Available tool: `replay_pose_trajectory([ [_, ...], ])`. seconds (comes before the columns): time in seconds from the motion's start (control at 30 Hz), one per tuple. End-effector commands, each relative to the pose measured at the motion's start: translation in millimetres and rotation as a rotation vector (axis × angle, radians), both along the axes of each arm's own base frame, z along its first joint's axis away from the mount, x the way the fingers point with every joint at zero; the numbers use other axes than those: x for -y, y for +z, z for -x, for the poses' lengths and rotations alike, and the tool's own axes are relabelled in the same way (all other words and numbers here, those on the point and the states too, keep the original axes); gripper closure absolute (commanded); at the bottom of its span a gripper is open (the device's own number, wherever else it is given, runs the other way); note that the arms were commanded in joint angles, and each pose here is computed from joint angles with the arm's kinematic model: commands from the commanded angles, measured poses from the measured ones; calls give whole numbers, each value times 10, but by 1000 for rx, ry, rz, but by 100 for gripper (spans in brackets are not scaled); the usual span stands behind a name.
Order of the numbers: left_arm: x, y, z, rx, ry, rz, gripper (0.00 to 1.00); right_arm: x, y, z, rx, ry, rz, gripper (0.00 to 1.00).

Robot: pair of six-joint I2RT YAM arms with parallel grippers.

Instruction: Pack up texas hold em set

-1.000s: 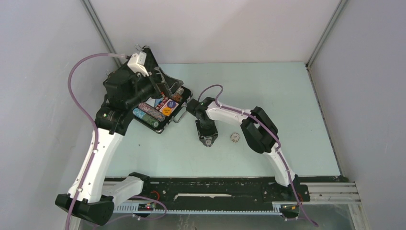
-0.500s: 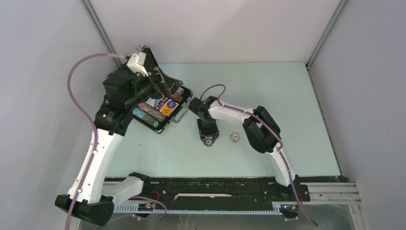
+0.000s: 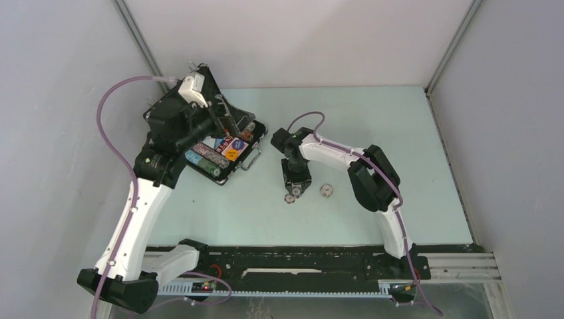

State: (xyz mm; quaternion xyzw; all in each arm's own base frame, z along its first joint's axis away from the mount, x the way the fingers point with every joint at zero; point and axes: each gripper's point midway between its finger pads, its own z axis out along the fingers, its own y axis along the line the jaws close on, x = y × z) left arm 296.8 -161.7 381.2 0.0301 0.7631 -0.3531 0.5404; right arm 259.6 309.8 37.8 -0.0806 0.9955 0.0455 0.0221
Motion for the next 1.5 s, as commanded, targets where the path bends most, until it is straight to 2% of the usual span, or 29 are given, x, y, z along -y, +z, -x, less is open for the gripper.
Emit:
replay_pose_trajectory([
  [0.0, 27, 54, 17, 18, -15, 41, 0, 44, 241, -21, 25, -7, -52, 100],
  [0.13, 156, -49, -9, -7, -52, 84, 0, 86, 310, -69, 33, -61, -95, 100],
  [0.3, 330, -269, -11, -62, -75, 130, 0, 319, 371, -231, 68, -165, -55, 100],
  [0.5, 347, -1035, 202, -145, -41, 299, 0, 504, 460, -412, 82, -257, -1, 100],
  [0.67, 431, -1414, 370, -131, -71, 279, 0, 519, 585, -531, 108, -321, -11, 100],
  [0.9, 626, -1708, 474, -77, -111, 338, 0, 493, 667, -547, 82, -425, -49, 100],
  [1.17, 875, -2005, 493, -145, -161, 362, 1, 267, 831, -551, 69, -432, -146, 100],
  [1.37, 1060, -2262, 396, -217, -184, 408, 11, 160, 1003, -544, 78, -434, -207, 100],
  [1.47, 1171, -2234, 316, -190, -210, 435, 15, 77, 1055, -531, 70, -423, -246, 100],
])
